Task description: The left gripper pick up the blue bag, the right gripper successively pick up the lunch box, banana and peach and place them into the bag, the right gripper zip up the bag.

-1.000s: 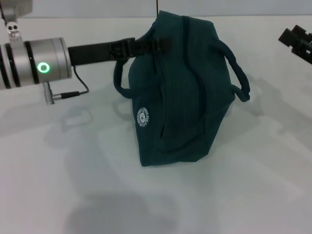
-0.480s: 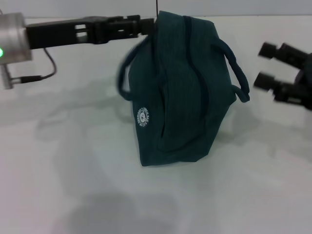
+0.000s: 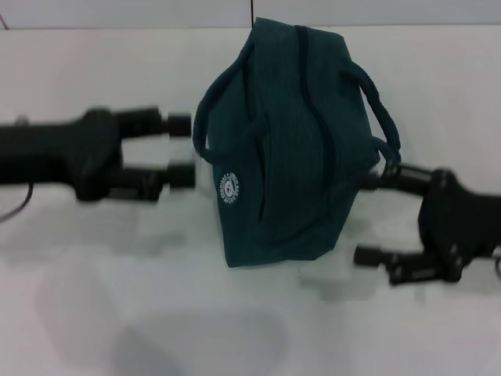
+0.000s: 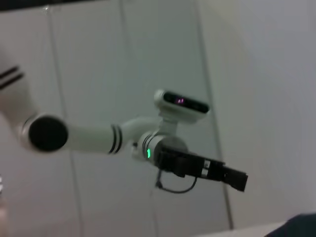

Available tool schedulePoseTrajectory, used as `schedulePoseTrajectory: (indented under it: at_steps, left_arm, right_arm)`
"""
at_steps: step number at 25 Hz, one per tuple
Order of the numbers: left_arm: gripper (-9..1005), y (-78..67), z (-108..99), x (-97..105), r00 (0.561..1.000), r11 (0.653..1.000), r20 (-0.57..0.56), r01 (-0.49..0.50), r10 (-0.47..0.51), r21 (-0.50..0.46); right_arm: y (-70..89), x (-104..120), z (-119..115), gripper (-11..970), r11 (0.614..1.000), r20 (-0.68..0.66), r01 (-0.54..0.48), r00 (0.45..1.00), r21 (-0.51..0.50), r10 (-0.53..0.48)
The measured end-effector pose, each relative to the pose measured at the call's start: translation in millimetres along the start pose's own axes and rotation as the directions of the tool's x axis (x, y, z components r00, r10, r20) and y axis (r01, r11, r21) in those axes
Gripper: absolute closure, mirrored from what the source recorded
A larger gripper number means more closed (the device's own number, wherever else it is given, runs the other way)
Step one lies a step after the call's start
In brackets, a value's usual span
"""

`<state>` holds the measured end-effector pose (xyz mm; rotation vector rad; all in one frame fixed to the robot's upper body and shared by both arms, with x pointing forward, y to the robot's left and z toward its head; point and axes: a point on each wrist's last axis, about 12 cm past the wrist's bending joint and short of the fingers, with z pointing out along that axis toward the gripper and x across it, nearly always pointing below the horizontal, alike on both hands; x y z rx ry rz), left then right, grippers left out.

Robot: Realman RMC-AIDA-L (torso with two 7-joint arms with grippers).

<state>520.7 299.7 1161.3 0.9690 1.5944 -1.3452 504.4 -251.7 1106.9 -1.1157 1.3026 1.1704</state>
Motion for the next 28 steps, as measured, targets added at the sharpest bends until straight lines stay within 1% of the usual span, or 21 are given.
schedulePoseTrajectory:
  at_steps: [3, 4, 8, 11, 15, 28]
  left_arm:
    - [112, -8.5, -7, 19, 1.000, 1.000, -0.007, -0.003, 0.003, 0.007]
    - [112, -11.0, -9, 25, 1.000, 1.000, -0.013, -0.006, 0.006, 0.015]
    - [112, -20.1, -13, 41, 1.000, 0.999, -0.020, -0.022, 0.023, 0.043]
    - [112, -24.2, -14, 50, 0.999, 0.999, -0.008, -0.034, 0.035, 0.040]
    - [112, -27.4, -17, 56, 0.999, 0.999, -0.003, -0.033, 0.033, 0.030]
    - [112, -26.8, -15, 57, 0.999, 0.999, -0.022, -0.031, 0.032, 0.038]
  right_arm:
    - [4.0, 6, 3, 71, 1.000, -0.010, 0.006, 1.000, -0.011, -0.006]
    - [11.4, 17, 11, 71, 0.999, -0.030, 0.017, 0.999, -0.028, -0.017]
    - [14.6, 24, 15, 71, 1.000, -0.050, 0.005, 0.999, -0.028, -0.007]
    - [15.2, 27, 15, 71, 1.000, -0.049, -0.010, 0.999, -0.022, 0.009]
    - [14.8, 27, 15, 71, 1.000, -0.047, -0.009, 0.999, -0.020, 0.008]
    - [13.4, 28, 14, 71, 1.000, -0.044, -0.010, 0.999, -0.003, 0.010]
